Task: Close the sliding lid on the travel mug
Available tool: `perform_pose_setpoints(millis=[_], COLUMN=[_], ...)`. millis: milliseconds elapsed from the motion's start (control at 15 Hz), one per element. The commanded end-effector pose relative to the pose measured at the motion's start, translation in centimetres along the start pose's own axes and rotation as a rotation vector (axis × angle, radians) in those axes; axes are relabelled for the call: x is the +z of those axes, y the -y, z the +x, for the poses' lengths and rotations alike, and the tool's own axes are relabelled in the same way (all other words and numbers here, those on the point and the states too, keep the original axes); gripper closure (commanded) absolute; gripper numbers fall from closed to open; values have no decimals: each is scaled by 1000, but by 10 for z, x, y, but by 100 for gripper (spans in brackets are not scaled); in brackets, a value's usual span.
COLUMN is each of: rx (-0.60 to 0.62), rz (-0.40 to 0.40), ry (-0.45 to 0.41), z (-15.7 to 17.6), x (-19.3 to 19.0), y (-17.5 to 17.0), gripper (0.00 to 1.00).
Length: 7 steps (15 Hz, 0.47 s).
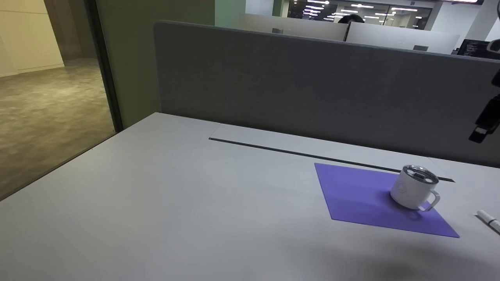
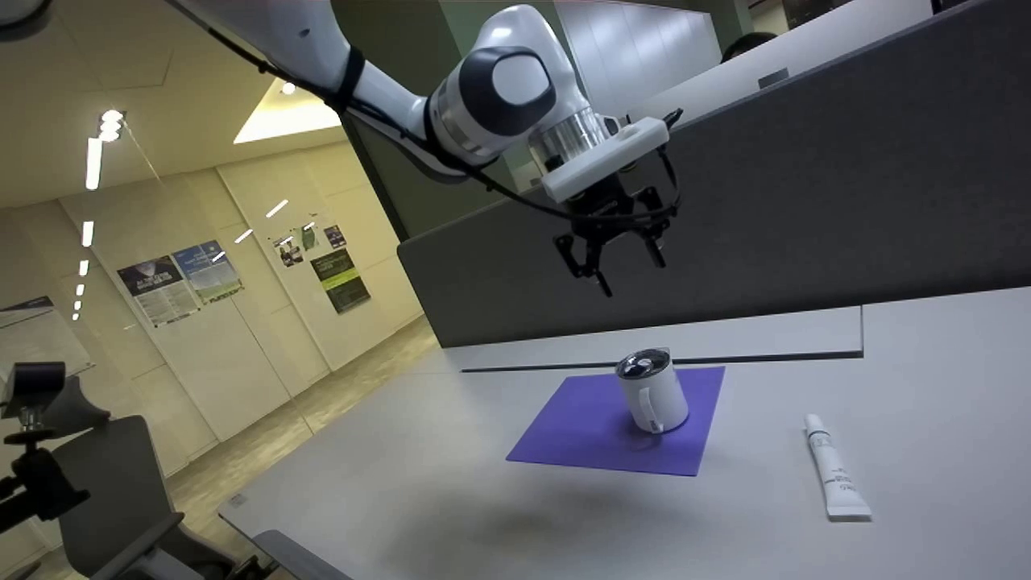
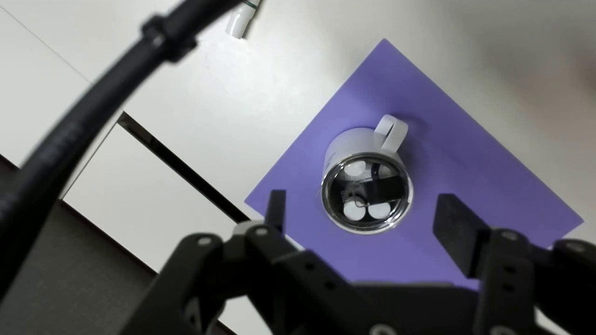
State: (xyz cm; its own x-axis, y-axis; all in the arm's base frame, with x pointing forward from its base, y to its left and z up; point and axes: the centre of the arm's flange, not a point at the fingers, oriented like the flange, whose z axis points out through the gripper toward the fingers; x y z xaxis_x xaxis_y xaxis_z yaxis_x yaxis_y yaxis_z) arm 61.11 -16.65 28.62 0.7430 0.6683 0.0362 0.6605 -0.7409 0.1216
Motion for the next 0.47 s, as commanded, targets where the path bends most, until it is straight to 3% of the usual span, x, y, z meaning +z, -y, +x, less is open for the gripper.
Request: perform_pose_setpoints(millis=[0,400], rx=[30,8], rz=[-12,2], ry=[-18,-10], z=[-7,-3], x=[-4,8], y=[12,8], gripper=[0,0])
